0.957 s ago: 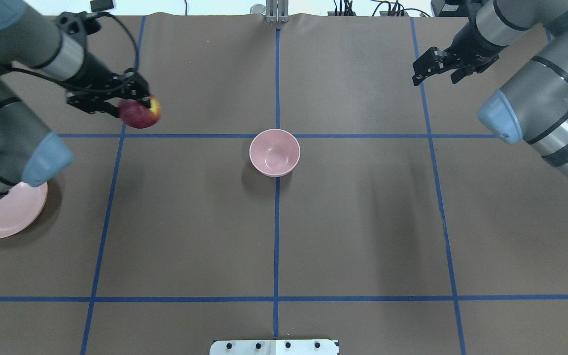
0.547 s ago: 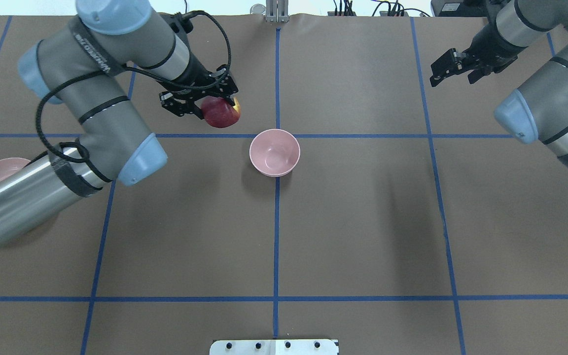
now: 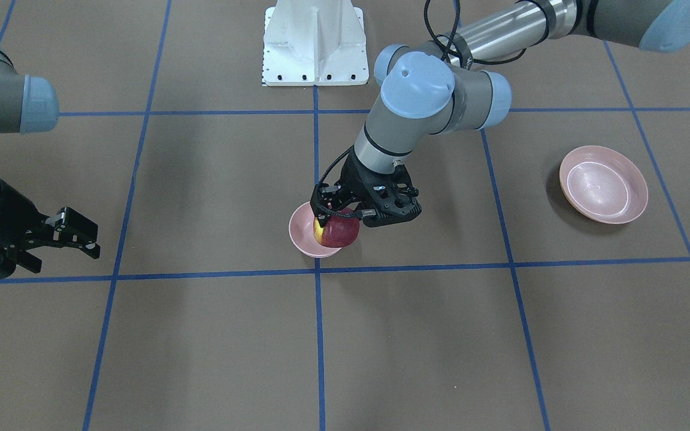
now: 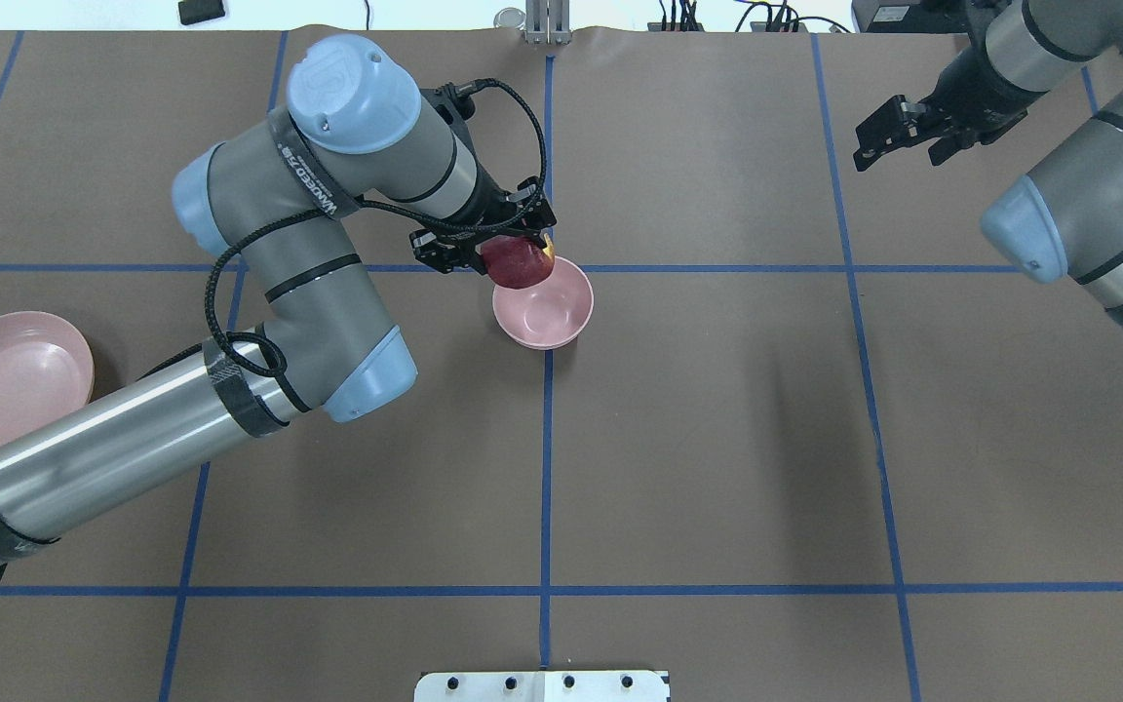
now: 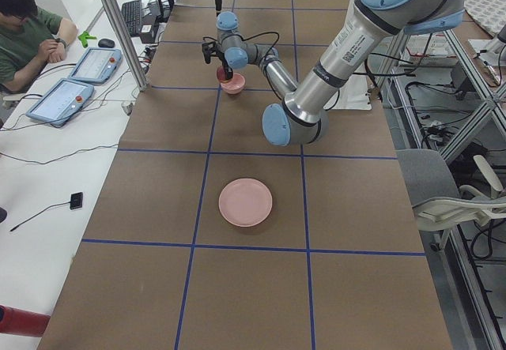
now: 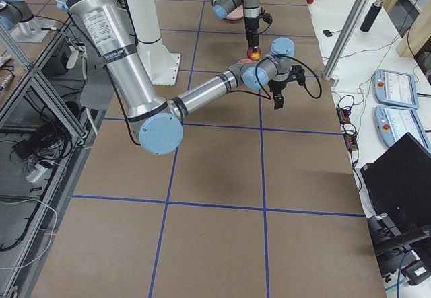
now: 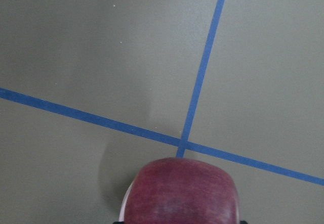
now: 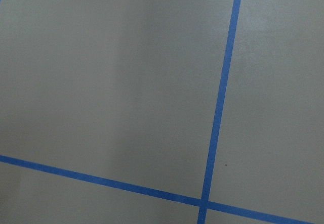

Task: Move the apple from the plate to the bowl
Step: 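Lift the red apple with the left gripper and carry it over the bowl, then lower the apple into the pink bowl and open the left gripper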

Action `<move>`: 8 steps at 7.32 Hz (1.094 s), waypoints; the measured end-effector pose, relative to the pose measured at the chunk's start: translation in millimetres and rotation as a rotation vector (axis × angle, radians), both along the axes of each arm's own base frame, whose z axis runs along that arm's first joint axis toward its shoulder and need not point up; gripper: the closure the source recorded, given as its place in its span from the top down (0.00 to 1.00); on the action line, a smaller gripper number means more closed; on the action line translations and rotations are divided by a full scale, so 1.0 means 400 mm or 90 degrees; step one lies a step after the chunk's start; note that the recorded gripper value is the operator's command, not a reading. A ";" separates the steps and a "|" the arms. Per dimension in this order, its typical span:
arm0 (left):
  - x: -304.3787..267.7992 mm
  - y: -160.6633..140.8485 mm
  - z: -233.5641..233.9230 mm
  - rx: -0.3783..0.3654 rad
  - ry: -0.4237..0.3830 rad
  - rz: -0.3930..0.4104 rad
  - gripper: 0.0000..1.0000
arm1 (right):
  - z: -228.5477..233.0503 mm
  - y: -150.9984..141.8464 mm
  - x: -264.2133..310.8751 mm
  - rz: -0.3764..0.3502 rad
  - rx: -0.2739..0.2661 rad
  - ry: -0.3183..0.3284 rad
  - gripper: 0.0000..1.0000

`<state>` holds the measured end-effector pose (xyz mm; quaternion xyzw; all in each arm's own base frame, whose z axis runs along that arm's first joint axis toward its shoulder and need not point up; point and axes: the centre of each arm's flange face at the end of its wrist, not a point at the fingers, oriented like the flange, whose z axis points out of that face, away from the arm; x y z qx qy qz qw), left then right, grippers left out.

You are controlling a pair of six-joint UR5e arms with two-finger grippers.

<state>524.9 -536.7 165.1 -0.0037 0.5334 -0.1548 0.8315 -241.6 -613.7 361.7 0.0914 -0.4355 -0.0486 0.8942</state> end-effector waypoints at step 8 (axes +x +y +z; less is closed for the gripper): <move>0.032 0.066 -0.003 -0.008 0.021 0.009 0.98 | 0.005 -0.011 0.023 -0.009 0.022 0.005 1.00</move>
